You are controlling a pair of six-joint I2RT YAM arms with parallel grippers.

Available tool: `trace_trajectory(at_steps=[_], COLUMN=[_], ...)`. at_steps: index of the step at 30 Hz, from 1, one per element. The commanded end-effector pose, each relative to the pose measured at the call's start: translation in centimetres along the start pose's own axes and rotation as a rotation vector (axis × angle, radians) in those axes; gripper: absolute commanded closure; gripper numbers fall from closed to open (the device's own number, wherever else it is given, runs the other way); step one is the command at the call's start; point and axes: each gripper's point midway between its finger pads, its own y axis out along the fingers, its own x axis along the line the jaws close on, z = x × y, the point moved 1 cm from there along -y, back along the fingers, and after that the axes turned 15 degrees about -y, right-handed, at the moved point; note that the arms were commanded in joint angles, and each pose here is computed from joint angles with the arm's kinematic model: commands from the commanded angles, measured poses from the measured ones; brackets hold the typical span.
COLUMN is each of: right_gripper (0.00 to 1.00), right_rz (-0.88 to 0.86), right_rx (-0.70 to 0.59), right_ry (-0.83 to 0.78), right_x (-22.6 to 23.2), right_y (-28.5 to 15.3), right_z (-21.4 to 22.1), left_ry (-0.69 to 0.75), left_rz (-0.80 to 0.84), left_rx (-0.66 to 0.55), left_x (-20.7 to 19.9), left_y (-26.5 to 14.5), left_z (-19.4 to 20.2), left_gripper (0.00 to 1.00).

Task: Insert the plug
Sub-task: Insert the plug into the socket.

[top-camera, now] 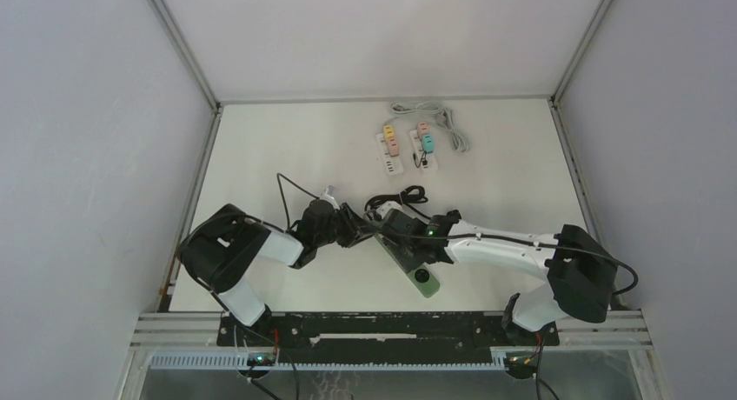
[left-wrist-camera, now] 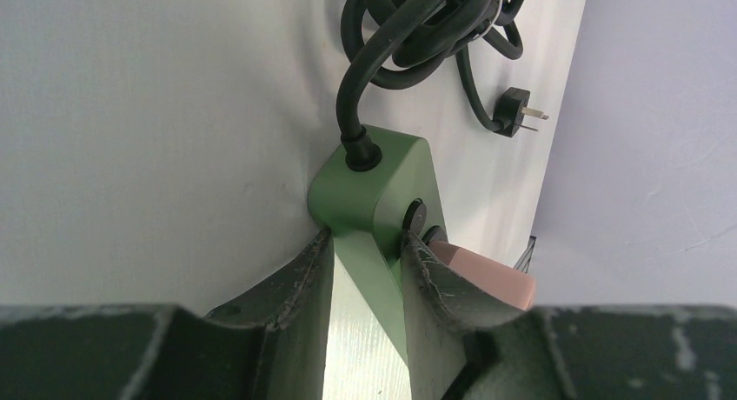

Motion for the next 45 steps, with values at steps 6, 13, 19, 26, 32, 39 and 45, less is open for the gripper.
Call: trace_trajectory(at_steps=[6,13,19,26,32,39,45], right_gripper=[1.00,1.00,1.00,1.00,1.00,0.92,0.60], right_rz=[-0.163,-0.198,-0.175,-0.164,-0.184,-0.156,-0.136], right_rx=[0.157,0.239,0.253,0.272,0.276,0.137,-0.008], right_ry=[0.063,-0.032,0.012,0.093,0.043,-0.006,0.020], right_x=[3.0,5.5,4.9,3.8,4.5,4.2,2.8], right_y=[2.2,3.6,3.7,3.8,4.1,2.4,0.2], right_z=[5.3,6.8,7.3,8.3,7.8,3.7,-0.1], left_ry=[0.020,0.022,0.023,0.022,0.025,0.026,0.035], left_rz=[0.026,0.023,0.021,0.019,0.018,0.013,0.008], left_rx=[-0.018,-0.018,-0.017,-0.019,-0.016,-0.023,-0.030], left_x=[-1.4,-1.4,-1.3,-1.3,-1.2,-1.2,-1.3], left_y=[0.6,0.6,0.6,0.6,0.5,0.4,0.2], left_z=[-0.7,-0.8,-0.7,-0.8,-0.7,-0.8,-0.9], left_gripper=[0.63,0.63,0.63,0.63,0.64,0.62,0.60])
